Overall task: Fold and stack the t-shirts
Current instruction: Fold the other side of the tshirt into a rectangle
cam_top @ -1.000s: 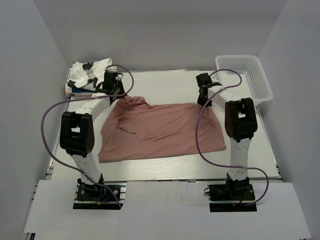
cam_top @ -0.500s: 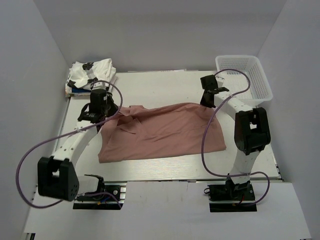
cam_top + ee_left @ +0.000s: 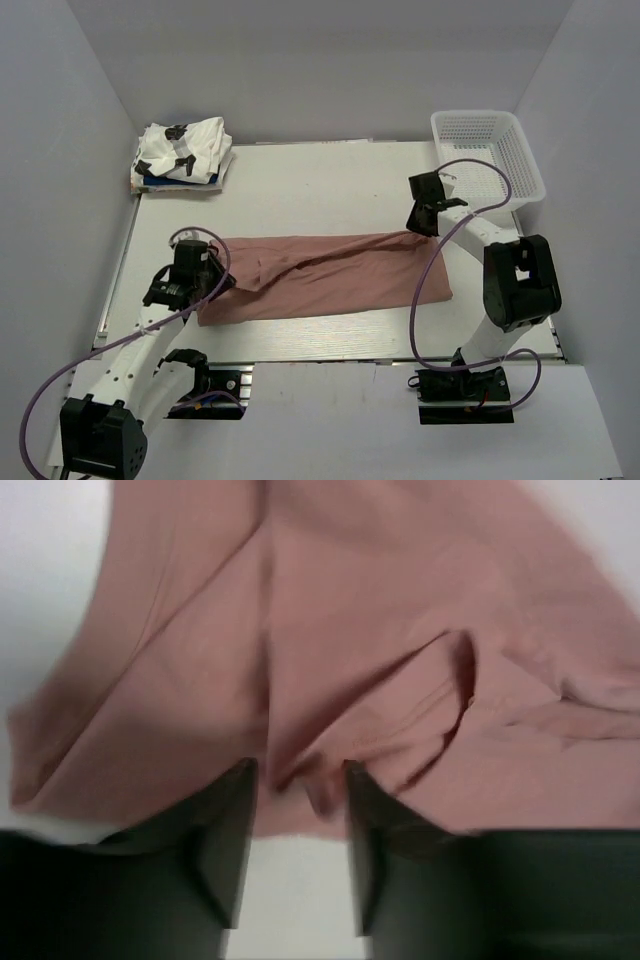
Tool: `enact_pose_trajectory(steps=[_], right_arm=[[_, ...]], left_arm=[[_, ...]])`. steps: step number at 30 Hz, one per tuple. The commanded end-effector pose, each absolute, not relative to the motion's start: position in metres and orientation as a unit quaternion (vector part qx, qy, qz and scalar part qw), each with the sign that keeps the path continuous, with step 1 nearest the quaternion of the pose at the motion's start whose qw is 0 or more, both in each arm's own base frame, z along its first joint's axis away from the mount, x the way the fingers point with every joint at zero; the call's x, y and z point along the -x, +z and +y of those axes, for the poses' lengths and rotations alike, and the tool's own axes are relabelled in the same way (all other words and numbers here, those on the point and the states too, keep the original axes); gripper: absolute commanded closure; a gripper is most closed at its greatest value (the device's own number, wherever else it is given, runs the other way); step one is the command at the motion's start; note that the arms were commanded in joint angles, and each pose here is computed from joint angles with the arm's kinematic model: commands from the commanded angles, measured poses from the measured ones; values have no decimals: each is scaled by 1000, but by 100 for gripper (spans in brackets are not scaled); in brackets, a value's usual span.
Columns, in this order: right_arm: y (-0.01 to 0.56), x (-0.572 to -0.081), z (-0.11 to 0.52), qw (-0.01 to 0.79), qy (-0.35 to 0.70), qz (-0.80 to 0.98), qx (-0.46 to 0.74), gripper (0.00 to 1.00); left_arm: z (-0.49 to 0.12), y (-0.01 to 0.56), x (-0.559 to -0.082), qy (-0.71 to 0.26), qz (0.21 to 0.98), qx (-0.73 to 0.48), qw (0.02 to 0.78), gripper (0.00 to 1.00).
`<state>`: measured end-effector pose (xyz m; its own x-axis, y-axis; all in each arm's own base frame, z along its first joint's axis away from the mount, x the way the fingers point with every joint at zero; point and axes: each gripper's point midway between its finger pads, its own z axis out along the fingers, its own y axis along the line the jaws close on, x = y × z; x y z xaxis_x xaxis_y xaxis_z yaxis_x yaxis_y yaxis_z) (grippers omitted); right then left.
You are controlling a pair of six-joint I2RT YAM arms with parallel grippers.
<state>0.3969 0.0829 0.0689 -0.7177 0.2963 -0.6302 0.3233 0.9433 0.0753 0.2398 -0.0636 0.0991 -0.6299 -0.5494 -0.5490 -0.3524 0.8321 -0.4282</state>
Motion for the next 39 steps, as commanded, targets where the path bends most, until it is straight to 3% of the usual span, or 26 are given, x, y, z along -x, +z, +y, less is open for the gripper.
enact_pose_trajectory(steps=[1, 3, 5, 6, 8, 9, 13, 16, 22, 25, 29, 35, 39], right_arm=[[65, -386, 75, 343, -20, 919, -190, 63], [56, -370, 69, 332, -27, 921, -203, 63], [57, -361, 62, 331, -33, 916, -222, 55], [66, -356, 54, 346, -45, 908, -234, 36], [80, -354, 47, 362, -56, 899, -239, 14], [83, -354, 44, 366, -61, 898, -236, 10], [110, -368, 62, 393, -18, 899, -194, 10], [116, -387, 85, 407, 27, 901, -150, 10], [79, -401, 87, 353, -22, 925, -140, 10], [59, -381, 71, 297, -73, 935, -179, 10], [43, -349, 23, 283, -160, 917, -229, 10], [35, -328, -7, 276, -137, 907, -287, 10], [33, -326, -1, 279, -67, 912, -294, 10]], left_arm=[[-66, 67, -199, -133, 908, 307, 252, 43], [-72, 71, -195, -142, 910, 310, 235, 22], [-66, 85, -202, -132, 904, 318, 251, 18], [-64, 89, -202, -125, 904, 320, 252, 0], [-58, 106, -212, -115, 900, 312, 280, 0], [-59, 111, -220, -123, 896, 305, 298, 0], [-72, 135, -262, -162, 880, 275, 352, 0], [-99, 133, -290, -217, 883, 227, 348, 0], [-159, 116, -324, -289, 894, 143, 310, 0], [-185, 103, -320, -296, 906, 114, 280, 0], [-203, 82, -307, -278, 923, 88, 250, 0], [-218, 75, -280, -270, 934, 48, 227, 0], [-235, 78, -263, -287, 934, -2, 213, 0]])
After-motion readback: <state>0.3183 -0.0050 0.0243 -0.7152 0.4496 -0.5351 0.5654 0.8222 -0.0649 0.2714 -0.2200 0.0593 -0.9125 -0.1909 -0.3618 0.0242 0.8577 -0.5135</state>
